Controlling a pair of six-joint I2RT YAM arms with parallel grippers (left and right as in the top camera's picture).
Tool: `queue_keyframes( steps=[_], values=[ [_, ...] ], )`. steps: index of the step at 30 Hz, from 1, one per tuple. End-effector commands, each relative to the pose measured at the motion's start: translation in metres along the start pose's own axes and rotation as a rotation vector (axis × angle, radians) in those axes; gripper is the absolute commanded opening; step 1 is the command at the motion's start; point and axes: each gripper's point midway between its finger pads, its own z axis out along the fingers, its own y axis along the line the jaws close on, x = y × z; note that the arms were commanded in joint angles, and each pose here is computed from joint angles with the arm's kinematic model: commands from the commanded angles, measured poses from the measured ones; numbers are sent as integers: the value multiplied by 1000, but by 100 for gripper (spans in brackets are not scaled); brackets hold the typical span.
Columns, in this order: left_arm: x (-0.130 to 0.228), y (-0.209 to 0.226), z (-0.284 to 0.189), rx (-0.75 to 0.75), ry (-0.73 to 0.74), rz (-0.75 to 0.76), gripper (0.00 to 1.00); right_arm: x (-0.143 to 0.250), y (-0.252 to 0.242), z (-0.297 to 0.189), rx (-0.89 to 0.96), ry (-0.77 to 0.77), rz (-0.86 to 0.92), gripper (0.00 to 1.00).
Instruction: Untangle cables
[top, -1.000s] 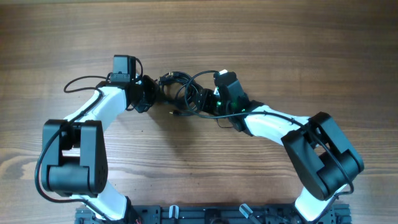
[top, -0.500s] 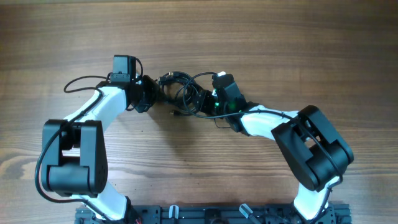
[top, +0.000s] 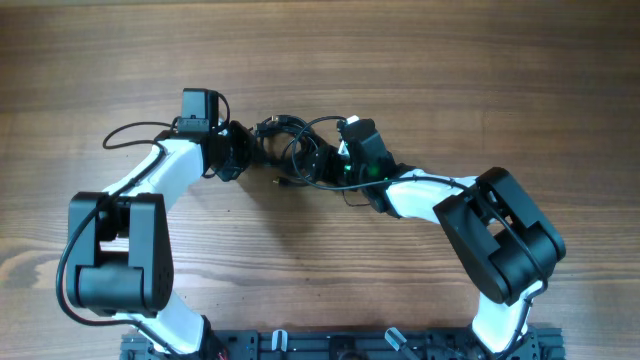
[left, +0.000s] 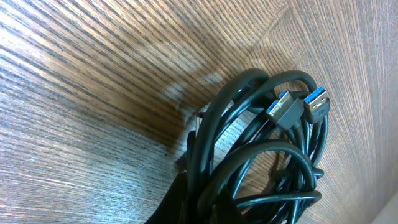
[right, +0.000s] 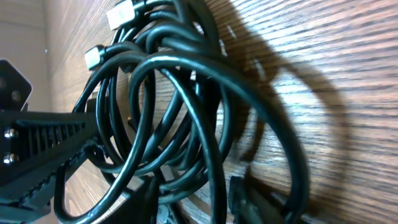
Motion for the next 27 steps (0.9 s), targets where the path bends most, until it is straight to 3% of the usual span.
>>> queue_keyframes(
  steps=[1,3,7,10,12,17,27],
  values=[
    [5,1,3,1,19,-8,4,10,1,4,-19,46,3,41],
    [5,1,3,2,19,-8,4,9,4,4,-32,44,2,40],
    [5,1,3,2,19,-8,4,4,11,4,-61,23,-18,26],
    [5,1,3,2,18,-8,4,1,16,3,-79,11,-30,26],
    [5,1,3,2,18,-8,4,3,18,3,-92,25,-54,4],
    [1,5,3,-19,-5,-8,4,-5,23,-13,-117,44,-82,4],
    [-1,6,3,-26,-14,-8,4,-12,23,-110,-124,157,-173,4]
  ],
)
